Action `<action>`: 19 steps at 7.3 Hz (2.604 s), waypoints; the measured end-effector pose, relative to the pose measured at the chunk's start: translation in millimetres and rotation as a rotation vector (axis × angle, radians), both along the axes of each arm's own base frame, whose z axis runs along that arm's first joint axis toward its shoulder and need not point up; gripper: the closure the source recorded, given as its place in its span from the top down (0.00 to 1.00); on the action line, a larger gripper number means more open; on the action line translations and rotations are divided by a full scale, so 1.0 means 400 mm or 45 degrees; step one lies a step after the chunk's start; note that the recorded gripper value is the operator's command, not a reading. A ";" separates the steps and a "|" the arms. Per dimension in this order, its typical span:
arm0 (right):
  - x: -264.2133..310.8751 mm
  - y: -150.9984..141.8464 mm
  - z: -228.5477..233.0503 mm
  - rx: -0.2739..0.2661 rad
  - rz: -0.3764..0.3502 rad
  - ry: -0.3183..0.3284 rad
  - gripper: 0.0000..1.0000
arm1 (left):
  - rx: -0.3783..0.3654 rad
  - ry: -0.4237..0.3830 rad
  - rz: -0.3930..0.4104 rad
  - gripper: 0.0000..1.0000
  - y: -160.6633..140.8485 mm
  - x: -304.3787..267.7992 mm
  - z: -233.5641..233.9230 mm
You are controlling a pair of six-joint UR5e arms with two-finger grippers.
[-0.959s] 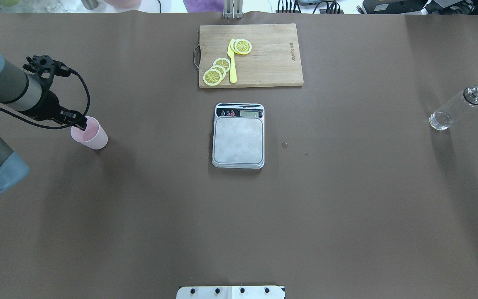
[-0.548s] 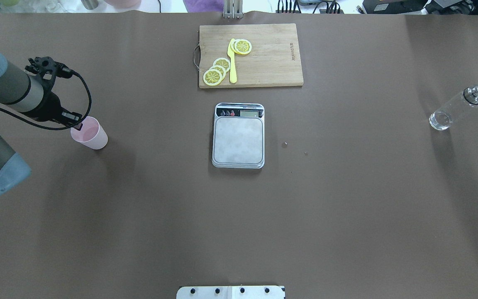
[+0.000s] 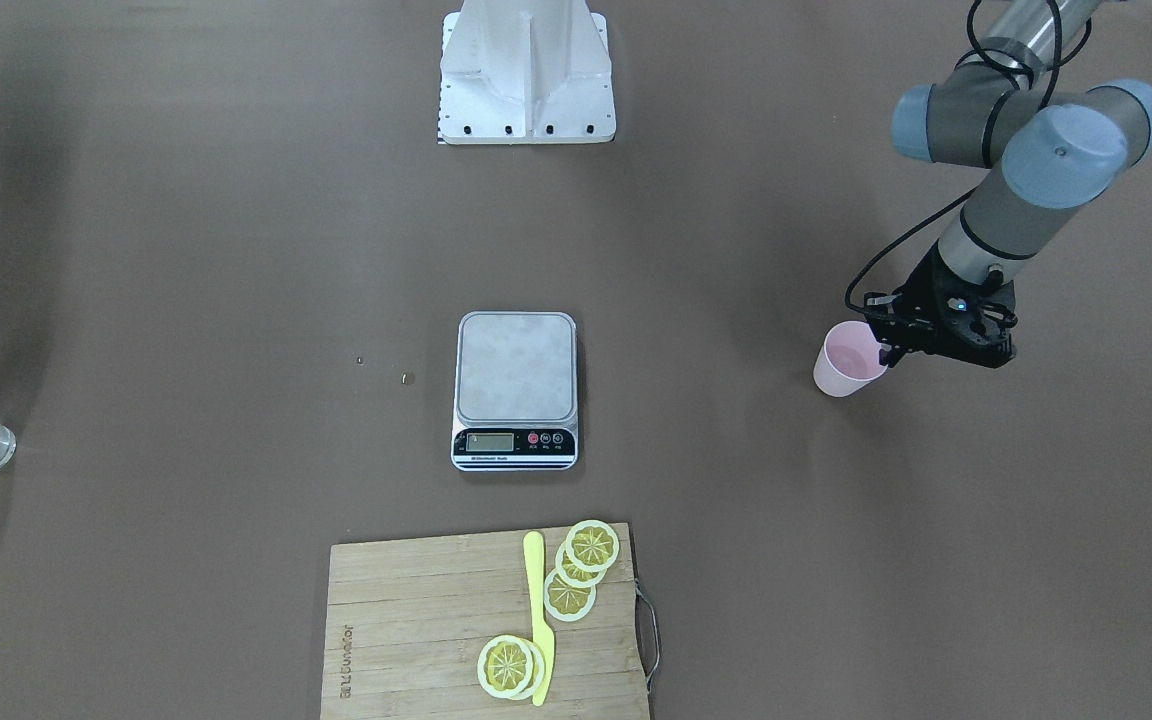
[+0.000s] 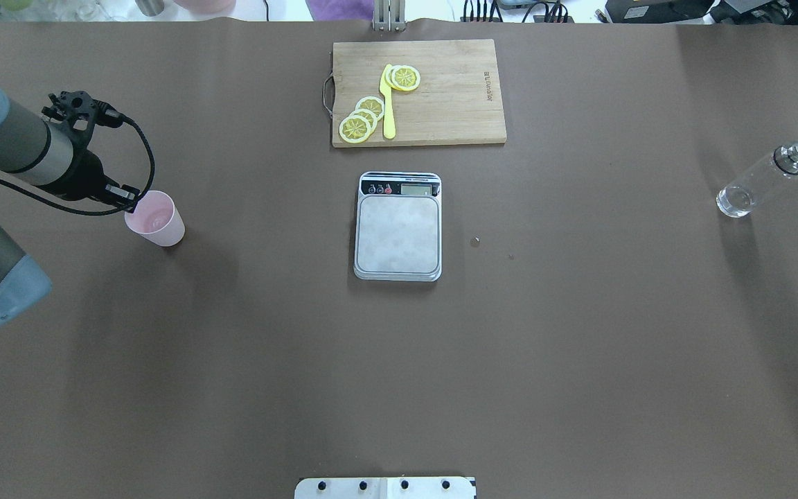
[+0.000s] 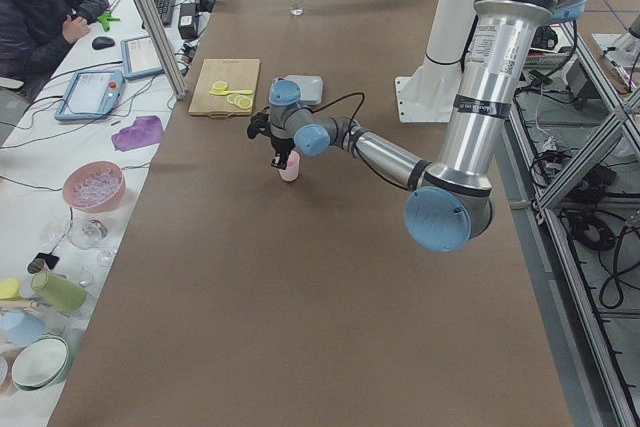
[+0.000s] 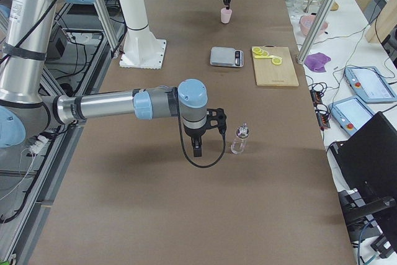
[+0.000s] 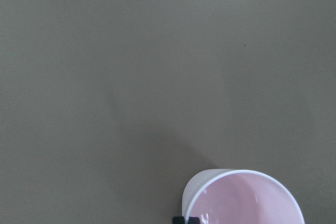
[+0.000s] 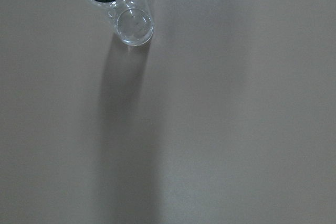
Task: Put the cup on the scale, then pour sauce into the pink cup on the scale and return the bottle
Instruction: 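Carry the pink cup with the left gripper onto the scale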
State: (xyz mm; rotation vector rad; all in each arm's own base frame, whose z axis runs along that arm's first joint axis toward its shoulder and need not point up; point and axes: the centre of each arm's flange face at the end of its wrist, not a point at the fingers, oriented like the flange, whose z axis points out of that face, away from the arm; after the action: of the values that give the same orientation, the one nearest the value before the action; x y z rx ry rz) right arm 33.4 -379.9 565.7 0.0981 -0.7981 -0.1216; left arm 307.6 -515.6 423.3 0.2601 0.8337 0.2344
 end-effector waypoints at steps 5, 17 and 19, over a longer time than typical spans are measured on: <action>0.000 0.000 0.001 -0.003 0.000 -0.002 1.00 | -0.108 0.078 -0.056 0.00 -0.033 0.147 -0.394; 0.000 -0.002 0.006 -0.006 0.000 -0.001 1.00 | -0.219 0.116 -0.145 0.00 0.030 0.602 -0.747; 0.000 -0.002 0.006 -0.006 0.000 -0.001 1.00 | -0.219 0.113 -0.142 0.00 0.032 0.605 -0.743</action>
State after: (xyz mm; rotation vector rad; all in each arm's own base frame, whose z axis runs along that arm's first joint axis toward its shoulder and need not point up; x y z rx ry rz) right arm 33.3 -380.6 568.1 0.0934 -0.7993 -0.1195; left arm 549.7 -502.8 126.3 0.1559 0.9185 0.0462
